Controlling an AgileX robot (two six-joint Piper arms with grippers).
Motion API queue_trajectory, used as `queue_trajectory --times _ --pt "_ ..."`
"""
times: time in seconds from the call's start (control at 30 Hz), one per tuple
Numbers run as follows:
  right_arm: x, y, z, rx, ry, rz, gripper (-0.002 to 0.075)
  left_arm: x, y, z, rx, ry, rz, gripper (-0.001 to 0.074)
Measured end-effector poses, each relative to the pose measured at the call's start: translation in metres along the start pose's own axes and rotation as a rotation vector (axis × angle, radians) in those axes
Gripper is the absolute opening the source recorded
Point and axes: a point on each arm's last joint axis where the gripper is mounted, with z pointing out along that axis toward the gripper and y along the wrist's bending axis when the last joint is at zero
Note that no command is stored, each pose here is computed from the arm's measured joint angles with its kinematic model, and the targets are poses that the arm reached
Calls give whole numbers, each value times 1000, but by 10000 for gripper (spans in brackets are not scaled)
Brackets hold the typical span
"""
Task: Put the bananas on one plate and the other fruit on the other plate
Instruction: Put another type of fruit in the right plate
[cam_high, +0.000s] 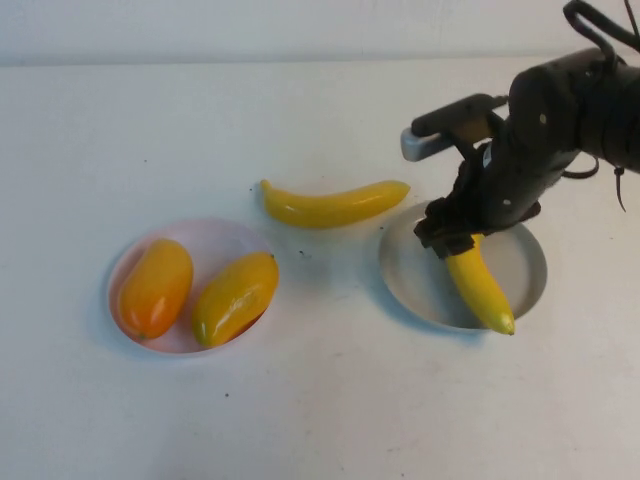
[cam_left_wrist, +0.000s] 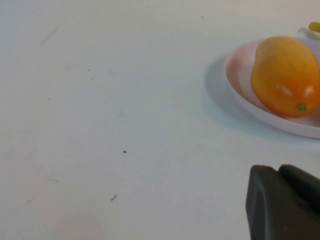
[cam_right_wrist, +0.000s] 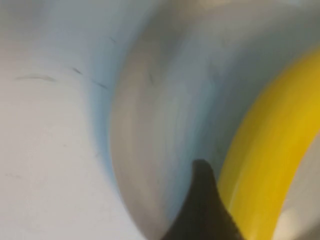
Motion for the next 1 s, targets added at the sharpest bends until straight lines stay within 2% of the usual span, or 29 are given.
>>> queue_trajectory --times 0.13,0.3,0.47,0.6,1.0 --pt "-26 9 -20 -10 -123 -314 445 0 0 0 0 0 0 2" --pt "-54 18 -8 -33 -250 -686 443 0 0 0 0 0 0 2" --pt "-70 24 20 -60 -275 -897 440 0 0 0 0 0 0 2" --pt "-81 27 44 -73 -275 -972 440 0 0 0 0 0 0 2" --pt "-99 19 75 -93 -302 -968 432 0 0 0 0 0 0 2"
